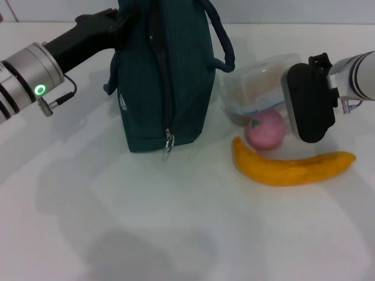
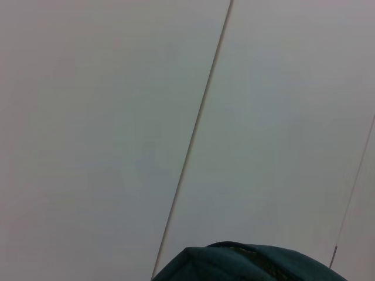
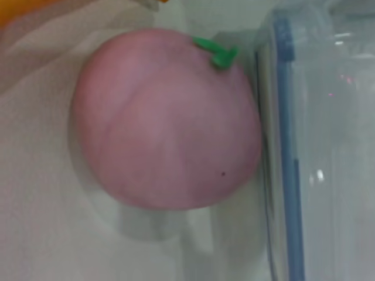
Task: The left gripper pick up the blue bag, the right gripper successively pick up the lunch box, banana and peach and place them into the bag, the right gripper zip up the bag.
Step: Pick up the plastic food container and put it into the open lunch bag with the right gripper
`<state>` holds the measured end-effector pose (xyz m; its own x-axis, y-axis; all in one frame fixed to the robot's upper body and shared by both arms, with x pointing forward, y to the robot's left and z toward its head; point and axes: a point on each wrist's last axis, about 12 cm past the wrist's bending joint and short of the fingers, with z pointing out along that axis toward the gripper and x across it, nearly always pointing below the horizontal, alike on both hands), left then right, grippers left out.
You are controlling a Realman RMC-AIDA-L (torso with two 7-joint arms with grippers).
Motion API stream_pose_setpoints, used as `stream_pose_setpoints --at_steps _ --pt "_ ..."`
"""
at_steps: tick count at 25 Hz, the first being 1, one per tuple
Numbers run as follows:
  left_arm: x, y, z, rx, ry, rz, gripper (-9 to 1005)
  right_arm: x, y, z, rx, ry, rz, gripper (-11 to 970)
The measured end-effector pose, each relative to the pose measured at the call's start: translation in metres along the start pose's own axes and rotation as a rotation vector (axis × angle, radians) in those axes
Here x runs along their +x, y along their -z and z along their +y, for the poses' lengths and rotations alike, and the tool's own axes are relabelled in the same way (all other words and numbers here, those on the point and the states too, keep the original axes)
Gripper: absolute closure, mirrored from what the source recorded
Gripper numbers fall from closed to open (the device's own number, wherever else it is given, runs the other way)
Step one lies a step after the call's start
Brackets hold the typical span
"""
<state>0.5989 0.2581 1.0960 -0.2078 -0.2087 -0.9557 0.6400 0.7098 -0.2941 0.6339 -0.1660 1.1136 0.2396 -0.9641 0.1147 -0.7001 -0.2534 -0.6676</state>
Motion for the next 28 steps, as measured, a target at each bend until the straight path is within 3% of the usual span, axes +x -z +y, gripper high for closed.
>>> stream_pose_setpoints --at_steps 12,20,28 --pt "-0.0025 -0.0004 -0.0002 0.001 0.005 -0.02 897 -0.0028 0.0001 -0.0048 0.055 -0.023 -0.031 820" --pt "-0.0034 -0.0008 -0.0005 0.004 0.0 -0.023 897 -0.001 0.0005 -0.0089 0.154 -0.063 -0.074 864" --pt "-0.0057 -0.0035 -0.0013 0.011 -0.003 -0.027 897 0.0 -0.0032 -0.0001 0.211 -0.048 -0.101 864"
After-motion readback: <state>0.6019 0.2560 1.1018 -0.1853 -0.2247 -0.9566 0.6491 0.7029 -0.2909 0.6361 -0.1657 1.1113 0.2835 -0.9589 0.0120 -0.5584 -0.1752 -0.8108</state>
